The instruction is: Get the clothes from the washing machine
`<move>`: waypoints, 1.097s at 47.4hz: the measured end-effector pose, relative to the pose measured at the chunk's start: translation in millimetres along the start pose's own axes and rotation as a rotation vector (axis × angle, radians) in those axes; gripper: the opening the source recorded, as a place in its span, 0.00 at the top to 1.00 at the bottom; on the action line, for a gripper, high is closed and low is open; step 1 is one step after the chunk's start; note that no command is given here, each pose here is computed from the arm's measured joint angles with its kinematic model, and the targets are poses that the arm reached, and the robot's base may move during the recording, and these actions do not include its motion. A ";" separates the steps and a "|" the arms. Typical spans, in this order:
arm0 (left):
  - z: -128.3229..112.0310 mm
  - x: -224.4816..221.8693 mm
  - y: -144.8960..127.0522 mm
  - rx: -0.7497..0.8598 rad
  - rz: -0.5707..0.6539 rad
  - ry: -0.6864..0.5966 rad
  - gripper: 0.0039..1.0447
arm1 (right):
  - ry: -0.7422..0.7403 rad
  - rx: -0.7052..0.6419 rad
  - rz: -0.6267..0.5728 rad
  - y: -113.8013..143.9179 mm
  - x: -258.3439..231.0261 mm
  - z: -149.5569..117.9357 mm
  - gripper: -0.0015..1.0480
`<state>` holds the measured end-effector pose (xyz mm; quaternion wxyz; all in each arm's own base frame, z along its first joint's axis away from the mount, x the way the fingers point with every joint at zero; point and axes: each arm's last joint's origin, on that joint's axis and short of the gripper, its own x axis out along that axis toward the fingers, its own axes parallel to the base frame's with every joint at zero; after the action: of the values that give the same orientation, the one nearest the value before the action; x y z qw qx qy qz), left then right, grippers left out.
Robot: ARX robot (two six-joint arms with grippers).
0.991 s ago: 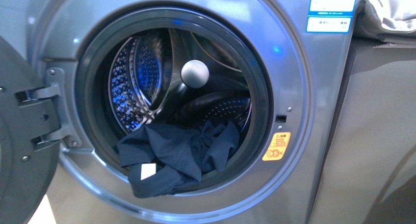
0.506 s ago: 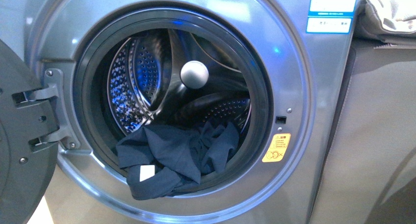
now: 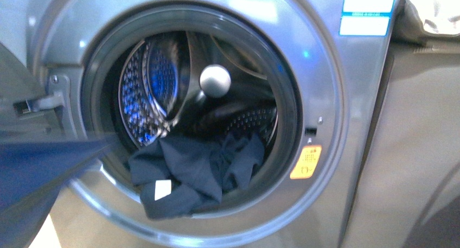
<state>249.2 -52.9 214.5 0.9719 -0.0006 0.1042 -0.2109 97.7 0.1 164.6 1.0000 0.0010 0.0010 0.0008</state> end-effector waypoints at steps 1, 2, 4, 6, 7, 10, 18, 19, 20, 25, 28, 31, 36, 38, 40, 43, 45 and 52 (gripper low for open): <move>-0.4 6.1 0.6 0.002 -0.004 0.008 0.06 | 0.000 0.000 0.000 0.0 0.0 0.0 0.08; -0.6 12.0 1.3 0.005 -0.008 0.014 0.06 | 0.000 0.000 0.000 0.0 0.0 0.0 0.08; -0.7 24.1 2.2 0.011 -0.014 0.026 0.06 | 0.000 0.000 0.000 0.0 0.0 0.0 0.08; -1.2 35.9 2.9 0.015 -0.021 0.040 0.06 | 0.000 0.000 0.000 0.0 0.0 0.0 0.08; -1.4 44.6 3.5 0.016 -0.026 0.049 0.06 | 0.000 0.000 0.000 0.0 0.0 0.0 0.08; -1.4 61.6 5.1 0.025 -0.038 0.061 0.06 | 0.000 0.000 0.000 0.0 0.0 0.0 0.08; -1.6 101.7 13.5 0.051 -0.002 0.082 0.06 | 0.000 0.000 0.000 0.0 0.0 0.0 0.08; -1.6 109.7 15.8 0.051 0.005 0.087 0.06 | 0.000 0.000 0.000 0.0 0.0 0.0 0.08; -1.7 112.4 16.6 0.051 0.008 0.090 0.06 | 0.000 0.000 0.000 0.0 0.0 0.0 0.08; -3.1 139.5 25.9 0.052 0.032 0.114 0.06 | 0.000 0.000 0.000 0.0 0.0 0.0 0.08; -3.6 152.8 30.9 0.054 0.045 0.122 0.06 | 0.000 0.000 0.000 0.0 0.0 0.0 0.08; -3.2 163.6 34.6 0.059 0.058 0.131 0.06 | 0.000 0.000 0.000 0.0 0.0 0.0 0.08; -0.3 181.7 43.6 0.070 0.088 0.137 0.06 | 0.000 0.000 0.000 0.0 0.0 0.0 0.08; 1.9 189.4 47.5 0.072 0.102 0.141 0.06 | 0.000 0.000 0.000 0.0 0.0 0.0 0.08; 3.8 194.6 50.7 0.072 0.111 0.141 0.06 | 0.000 0.000 0.000 0.0 0.0 0.0 0.08; 7.7 203.8 56.3 0.071 0.126 0.150 0.06 | 0.000 0.000 0.000 0.0 0.0 0.0 0.08; 9.8 209.4 59.5 0.067 0.130 0.165 0.06 | 0.000 0.000 0.000 0.0 0.0 0.0 0.08; 7.0 219.2 62.5 0.049 0.135 0.260 0.06 | 0.000 0.000 0.000 0.0 0.0 0.0 0.08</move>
<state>471.2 -86.3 174.3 0.9619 0.0576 0.2238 -0.1459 97.7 0.1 164.6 1.0000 0.0010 0.0010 0.0008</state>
